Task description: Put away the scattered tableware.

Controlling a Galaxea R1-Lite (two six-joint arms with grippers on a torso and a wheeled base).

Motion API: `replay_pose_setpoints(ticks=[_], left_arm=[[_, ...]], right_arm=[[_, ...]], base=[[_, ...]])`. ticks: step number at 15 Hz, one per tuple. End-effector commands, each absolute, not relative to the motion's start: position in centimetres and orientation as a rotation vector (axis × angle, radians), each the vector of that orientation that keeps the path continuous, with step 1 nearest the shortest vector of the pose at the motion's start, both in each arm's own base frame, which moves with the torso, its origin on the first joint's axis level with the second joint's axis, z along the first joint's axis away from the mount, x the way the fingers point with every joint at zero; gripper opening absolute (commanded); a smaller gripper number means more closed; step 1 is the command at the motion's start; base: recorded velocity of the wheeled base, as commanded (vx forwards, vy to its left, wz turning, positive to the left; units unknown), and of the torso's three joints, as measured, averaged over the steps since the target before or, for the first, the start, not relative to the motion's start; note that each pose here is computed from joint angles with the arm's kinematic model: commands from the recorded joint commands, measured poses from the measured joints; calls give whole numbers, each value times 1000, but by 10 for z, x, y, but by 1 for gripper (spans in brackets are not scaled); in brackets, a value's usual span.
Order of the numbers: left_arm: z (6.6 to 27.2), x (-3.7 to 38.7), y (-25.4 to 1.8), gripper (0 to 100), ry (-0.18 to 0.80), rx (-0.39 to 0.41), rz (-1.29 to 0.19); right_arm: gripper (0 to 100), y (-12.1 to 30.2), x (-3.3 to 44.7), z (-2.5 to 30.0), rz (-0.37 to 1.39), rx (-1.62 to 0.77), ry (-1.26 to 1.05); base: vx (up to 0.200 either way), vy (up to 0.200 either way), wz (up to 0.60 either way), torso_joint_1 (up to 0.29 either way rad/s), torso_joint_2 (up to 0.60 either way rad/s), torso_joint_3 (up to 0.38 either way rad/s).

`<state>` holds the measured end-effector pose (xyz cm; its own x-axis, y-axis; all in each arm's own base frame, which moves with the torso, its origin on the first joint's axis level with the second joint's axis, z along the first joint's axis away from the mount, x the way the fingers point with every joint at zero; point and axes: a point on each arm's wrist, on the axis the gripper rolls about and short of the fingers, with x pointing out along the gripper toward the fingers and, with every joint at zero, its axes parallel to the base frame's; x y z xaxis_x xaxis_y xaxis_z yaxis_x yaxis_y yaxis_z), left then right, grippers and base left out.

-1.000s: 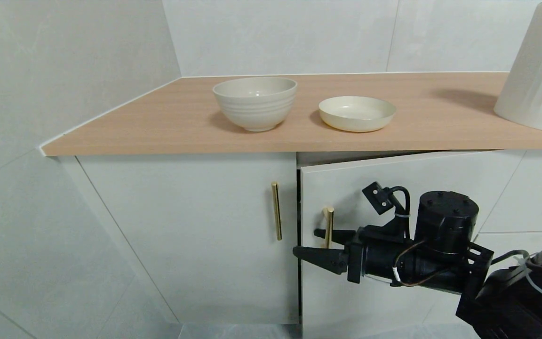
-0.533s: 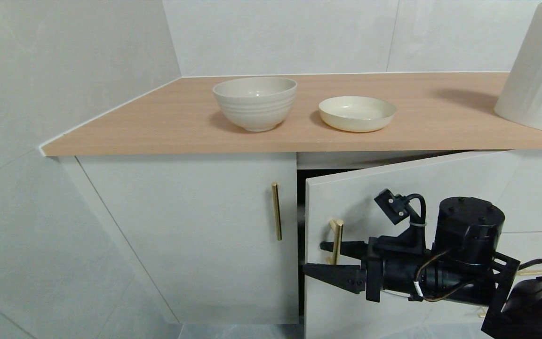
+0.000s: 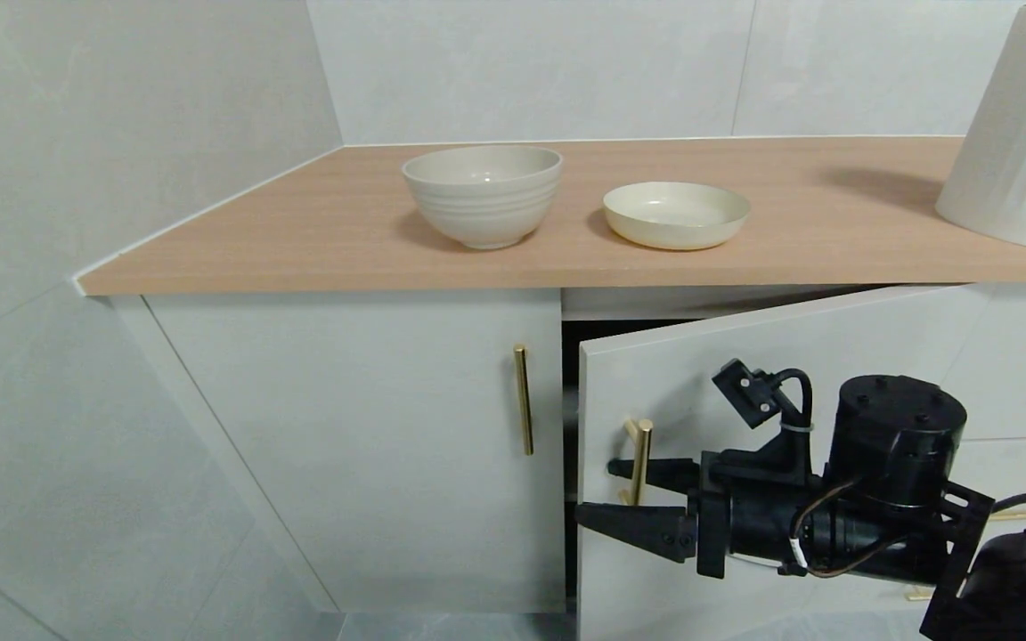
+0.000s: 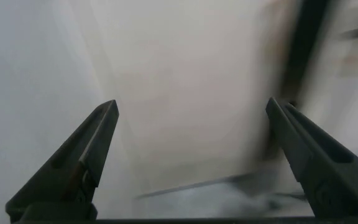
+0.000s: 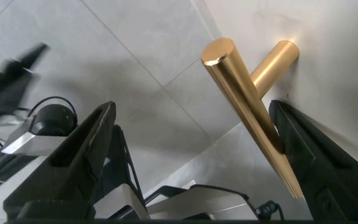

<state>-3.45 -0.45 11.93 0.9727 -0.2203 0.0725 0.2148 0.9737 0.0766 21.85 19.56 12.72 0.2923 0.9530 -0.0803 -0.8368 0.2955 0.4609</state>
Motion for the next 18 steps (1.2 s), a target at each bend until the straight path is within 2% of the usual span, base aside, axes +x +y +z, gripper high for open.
replay_pose_setpoints(ticks=[1,2,3,4,6,8,11,15,18], left_arm=[[185,-14,-9,100,70,-22,-452],[208,5,-11,100,122,-70,-545],[220,20,-13,100,166,-97,-608],[234,52,-16,100,255,-135,-720],[240,102,-20,100,356,-182,-834],[228,148,-37,100,444,-205,-939],[204,193,-59,100,515,-213,-1001],[171,203,-84,100,584,-226,-1086],[168,204,-96,100,578,-255,-1125]], right_arm=[[100,195,215,132,1238,363,359],[100,194,214,132,1239,363,359],[100,194,213,133,1241,363,356],[100,194,213,133,1242,362,358],[100,194,214,132,1241,363,359],[100,193,212,131,1238,363,368],[100,193,212,129,1237,364,376],[100,192,211,127,1235,364,384],[100,192,210,126,1233,363,390]], base=[[0,0,0,0,0,0],[0,0,0,0,0,0],[0,0,0,0,0,0],[0,0,0,0,0,0],[0,0,0,0,0,0],[0,0,0,0,0,0],[0,0,0,0,0,0],[0,0,0,0,0,0],[0,0,0,0,0,0]])
